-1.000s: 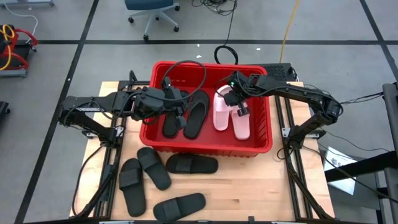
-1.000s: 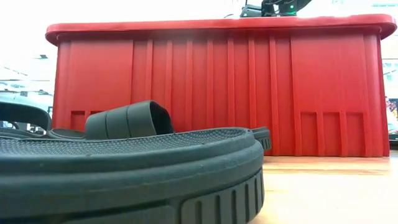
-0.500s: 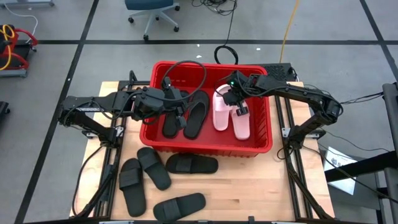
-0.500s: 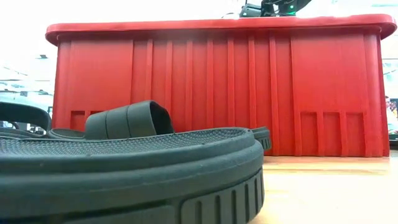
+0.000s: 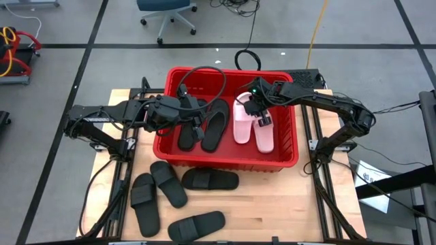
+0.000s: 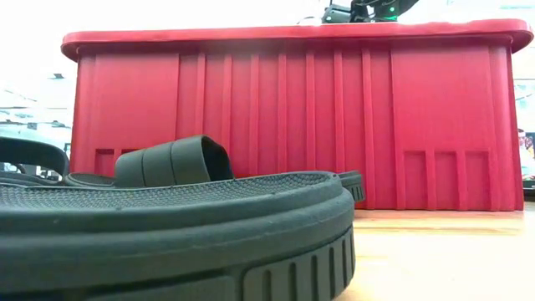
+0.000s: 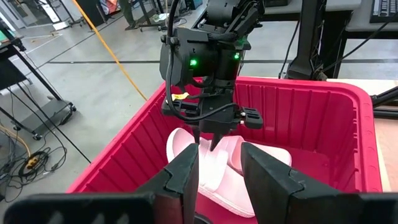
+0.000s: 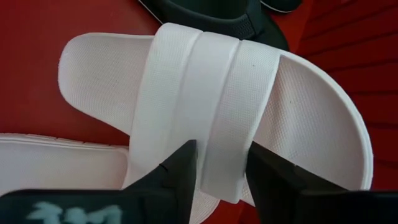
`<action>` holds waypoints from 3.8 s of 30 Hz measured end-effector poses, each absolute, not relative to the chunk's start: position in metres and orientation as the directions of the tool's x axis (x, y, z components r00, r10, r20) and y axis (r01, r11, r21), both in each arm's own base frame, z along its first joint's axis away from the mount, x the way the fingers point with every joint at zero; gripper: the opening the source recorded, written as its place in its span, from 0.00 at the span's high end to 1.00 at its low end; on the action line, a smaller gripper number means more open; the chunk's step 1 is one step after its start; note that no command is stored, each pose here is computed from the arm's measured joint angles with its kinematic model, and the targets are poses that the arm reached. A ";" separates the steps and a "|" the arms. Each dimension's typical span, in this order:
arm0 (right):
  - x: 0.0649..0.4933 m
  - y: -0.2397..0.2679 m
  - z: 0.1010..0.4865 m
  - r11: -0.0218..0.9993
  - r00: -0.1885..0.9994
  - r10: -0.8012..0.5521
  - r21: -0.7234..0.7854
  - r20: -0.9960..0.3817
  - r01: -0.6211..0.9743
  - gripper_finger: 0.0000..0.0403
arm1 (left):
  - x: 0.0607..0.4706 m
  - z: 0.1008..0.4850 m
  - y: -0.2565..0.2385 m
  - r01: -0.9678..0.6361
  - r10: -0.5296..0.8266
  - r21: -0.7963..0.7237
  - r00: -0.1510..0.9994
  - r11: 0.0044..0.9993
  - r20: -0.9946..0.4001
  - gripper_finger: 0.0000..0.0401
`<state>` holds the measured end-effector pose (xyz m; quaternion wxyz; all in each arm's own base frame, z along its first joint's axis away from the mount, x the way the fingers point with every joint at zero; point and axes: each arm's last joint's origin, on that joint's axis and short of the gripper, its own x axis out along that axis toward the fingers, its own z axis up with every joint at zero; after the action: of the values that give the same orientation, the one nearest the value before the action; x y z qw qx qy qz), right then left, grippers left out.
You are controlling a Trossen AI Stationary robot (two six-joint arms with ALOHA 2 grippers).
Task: Pick and place slides into bin
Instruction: Put the pink slide into the red bin, then put the black slide into the red bin
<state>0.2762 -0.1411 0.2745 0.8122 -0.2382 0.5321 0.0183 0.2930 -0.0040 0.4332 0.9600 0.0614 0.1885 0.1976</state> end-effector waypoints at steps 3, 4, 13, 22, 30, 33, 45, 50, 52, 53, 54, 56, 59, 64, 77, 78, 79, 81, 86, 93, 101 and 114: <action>0.276 -0.141 0.275 0.886 0.434 -0.224 -0.368 -0.873 -0.283 0.66 | 0.293 0.433 -0.004 -0.356 0.402 0.192 0.851 0.915 -0.338 0.70; 0.276 -0.141 0.275 0.886 0.434 -0.224 -0.368 -0.873 -0.283 0.65 | 0.293 0.433 -0.004 -0.356 0.402 0.191 0.851 0.915 -0.338 0.70; 0.278 -0.146 0.277 0.856 0.369 -0.416 -0.495 -0.831 -0.151 0.63 | 0.293 0.433 -0.004 -0.357 0.402 0.190 0.851 0.915 -0.338 0.70; 0.275 -0.144 0.285 0.851 0.392 -0.426 -0.508 -0.816 -0.131 0.64 | 0.293 0.433 -0.004 -0.353 0.402 0.200 0.848 0.914 -0.344 0.70; 0.258 -0.126 0.319 0.854 0.499 -0.461 -0.519 -0.734 0.026 0.67 | 0.293 0.432 -0.004 -0.352 0.403 0.203 0.846 0.914 -0.349 0.70; 0.248 -0.113 0.337 0.851 0.555 -0.467 -0.521 -0.688 0.070 0.70 | 0.289 0.433 -0.004 -0.355 0.403 0.195 0.844 0.914 -0.354 0.70; 0.210 -0.063 0.382 0.873 0.732 -0.413 -0.466 -0.542 0.148 0.97 | 0.257 0.437 -0.015 -0.380 0.370 0.069 0.819 0.922 -0.439 0.70; 0.205 -0.049 0.387 0.881 0.768 -0.369 -0.460 -0.524 0.109 0.98 | 0.246 0.436 -0.024 -0.363 0.342 0.050 0.811 0.930 -0.474 0.70; 0.203 -0.043 0.389 0.887 0.782 -0.350 -0.451 -0.516 0.100 0.99 | 0.241 0.435 -0.029 -0.352 0.328 0.047 0.805 0.935 -0.495 0.70; 0.202 -0.040 0.390 0.889 0.788 -0.340 -0.448 -0.513 0.092 1.00 | 0.240 0.436 -0.031 -0.350 0.321 0.035 0.810 0.936 -0.491 0.70; 0.201 -0.038 0.391 0.891 0.791 -0.331 -0.446 -0.515 0.082 1.00 | 0.240 0.436 -0.032 -0.350 0.319 0.030 0.811 0.936 -0.490 0.70; 0.200 -0.032 0.392 0.899 0.805 -0.309 -0.433 -0.506 0.073 1.00 | 0.235 0.435 -0.037 -0.342 0.311 0.031 0.807 0.939 -0.502 0.70; 0.198 -0.025 0.394 0.909 0.821 -0.283 -0.411 -0.496 0.065 1.00 | 0.230 0.435 -0.043 -0.333 0.292 0.013 0.807 0.943 -0.513 0.70; 0.196 -0.017 0.395 0.923 0.834 -0.251 -0.381 -0.491 0.053 1.00 | 0.224 0.433 -0.051 -0.327 0.276 -0.002 0.798 0.945 -0.535 0.70; 0.196 -0.007 0.394 0.973 0.857 -0.070 -0.223 -0.511 -0.053 1.00 | 0.189 0.408 -0.080 -0.432 0.139 -0.164 0.588 0.887 -0.797 0.70; 0.196 -0.007 0.394 0.975 0.857 -0.071 -0.217 -0.511 -0.049 1.00 | 0.187 0.408 -0.083 -0.434 0.124 -0.177 0.580 0.883 -0.805 0.70; 0.196 -0.007 0.394 0.976 0.857 -0.071 -0.212 -0.511 -0.046 1.00 | 0.184 0.407 -0.086 -0.436 0.108 -0.191 0.573 0.879 -0.812 0.70; 0.196 -0.007 0.394 0.977 0.857 -0.070 -0.211 -0.511 -0.045 1.00 | 0.180 0.406 -0.093 -0.446 0.078 -0.220 0.559 0.867 -0.825 0.70; 0.196 -0.006 0.394 0.976 0.857 -0.064 -0.209 -0.511 -0.052 1.00 | 0.170 0.406 -0.111 -0.462 -0.042 -0.332 0.534 0.823 -0.845 0.70; 0.196 -0.004 0.394 0.979 0.859 0.003 -0.173 -0.512 -0.107 1.00 | 0.163 0.405 -0.142 -0.421 -0.185 -0.490 0.584 0.764 -0.790 0.70; 0.196 -0.004 0.394 0.980 0.856 0.014 -0.164 -0.517 -0.115 1.00 | 0.165 0.377 -0.173 -0.458 -0.271 -0.627 0.627 0.631 -0.731 0.70; 0.195 -0.001 0.393 0.976 0.846 0.119 -0.095 -0.520 -0.195 1.00 | 0.165 0.297 -0.223 -0.353 -0.432 -0.884 0.776 0.307 -0.460 0.70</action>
<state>0.1951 -0.0007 0.3932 0.9581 -0.0720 0.2650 0.0818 0.1655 -0.2232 0.2968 0.7362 -0.5880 0.3339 -0.0267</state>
